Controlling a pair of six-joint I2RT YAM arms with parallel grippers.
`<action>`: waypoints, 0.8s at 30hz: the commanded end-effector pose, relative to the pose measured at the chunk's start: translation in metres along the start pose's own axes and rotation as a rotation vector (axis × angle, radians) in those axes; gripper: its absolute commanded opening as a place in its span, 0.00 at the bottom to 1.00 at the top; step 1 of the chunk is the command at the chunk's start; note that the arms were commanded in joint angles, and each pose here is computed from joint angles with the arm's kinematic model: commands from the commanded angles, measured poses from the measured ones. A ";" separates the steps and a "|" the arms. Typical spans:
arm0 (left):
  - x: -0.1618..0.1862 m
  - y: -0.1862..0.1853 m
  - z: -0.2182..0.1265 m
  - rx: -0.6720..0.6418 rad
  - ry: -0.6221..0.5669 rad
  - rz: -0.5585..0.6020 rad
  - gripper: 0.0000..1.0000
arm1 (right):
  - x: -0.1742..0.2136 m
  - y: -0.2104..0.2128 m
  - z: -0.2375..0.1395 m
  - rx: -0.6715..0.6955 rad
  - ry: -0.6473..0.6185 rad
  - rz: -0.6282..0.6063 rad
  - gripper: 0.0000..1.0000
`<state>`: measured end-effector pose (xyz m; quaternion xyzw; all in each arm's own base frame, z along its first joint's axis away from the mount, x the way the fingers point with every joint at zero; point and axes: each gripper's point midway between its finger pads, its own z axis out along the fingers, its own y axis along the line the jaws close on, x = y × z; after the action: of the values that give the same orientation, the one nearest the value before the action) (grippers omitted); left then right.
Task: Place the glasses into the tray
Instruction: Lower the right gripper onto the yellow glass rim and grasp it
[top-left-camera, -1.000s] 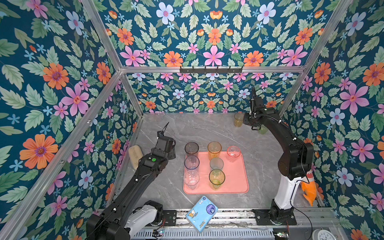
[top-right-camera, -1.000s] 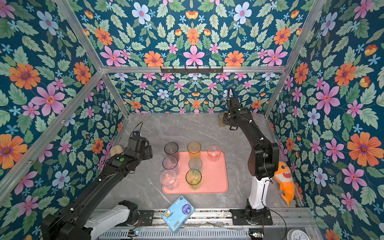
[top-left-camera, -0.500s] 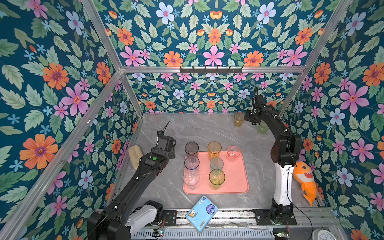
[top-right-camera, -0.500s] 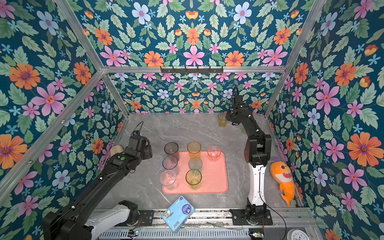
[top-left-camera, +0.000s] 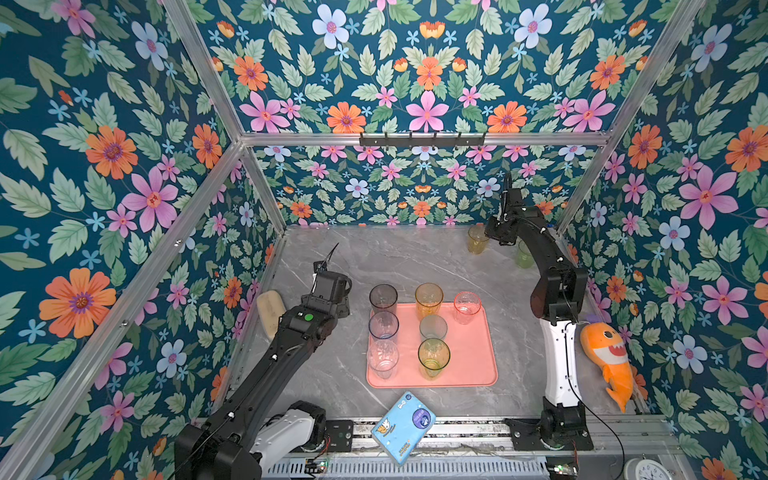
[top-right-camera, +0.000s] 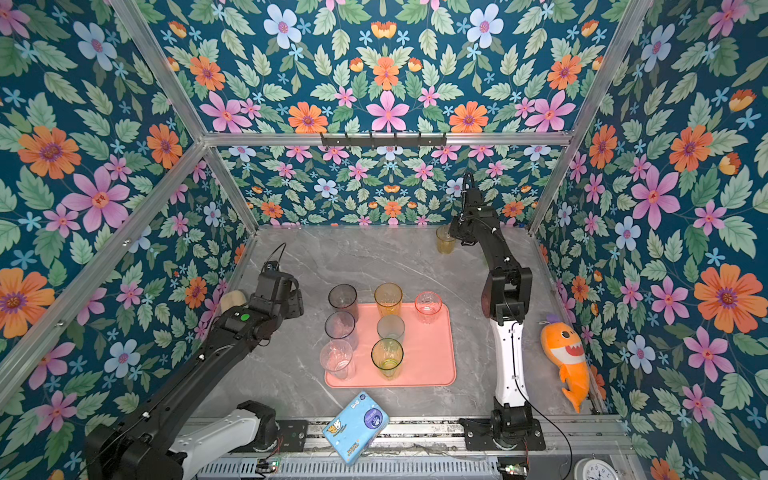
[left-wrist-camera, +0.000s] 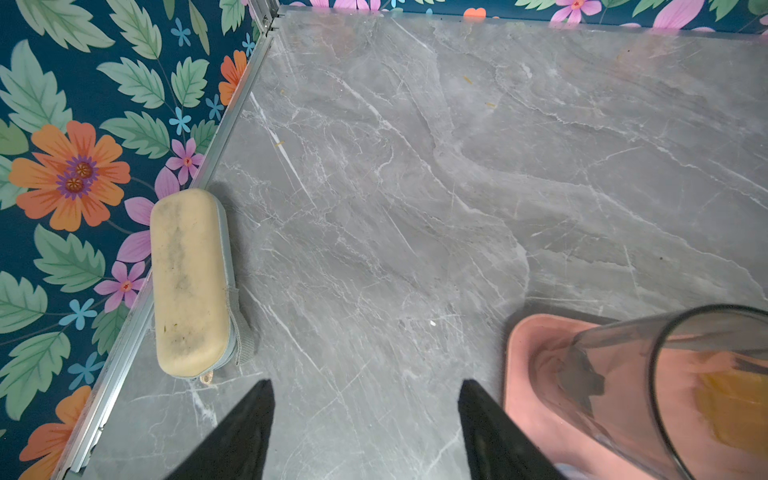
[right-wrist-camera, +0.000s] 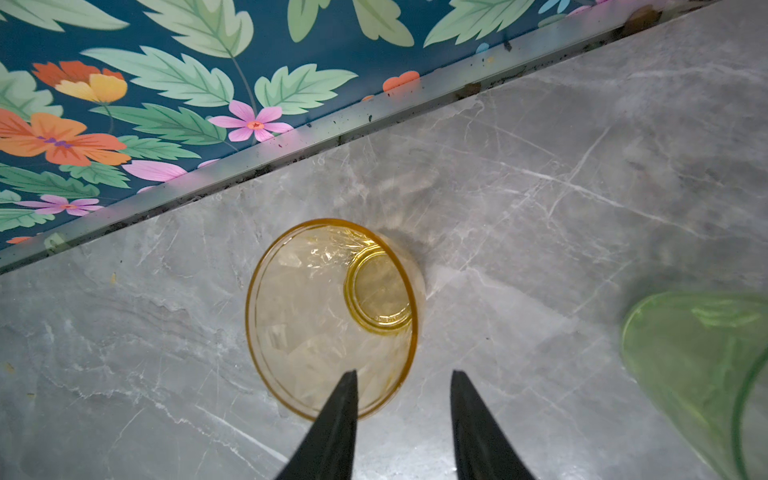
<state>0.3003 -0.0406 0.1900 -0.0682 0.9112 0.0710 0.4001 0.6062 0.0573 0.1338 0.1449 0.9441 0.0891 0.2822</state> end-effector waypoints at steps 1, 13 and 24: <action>-0.004 0.002 -0.002 -0.011 -0.011 0.007 0.73 | 0.004 0.000 0.006 -0.002 0.023 -0.005 0.39; -0.004 0.005 -0.004 -0.015 -0.019 0.002 0.73 | 0.002 0.002 0.017 -0.030 0.029 0.005 0.40; -0.004 0.006 -0.006 -0.017 -0.025 -0.003 0.73 | 0.009 0.001 0.030 -0.036 0.052 0.030 0.38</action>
<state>0.2983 -0.0384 0.1958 -0.0715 0.9071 0.0711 0.4086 0.6147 0.0619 0.1028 0.1515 0.9485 0.1091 0.2559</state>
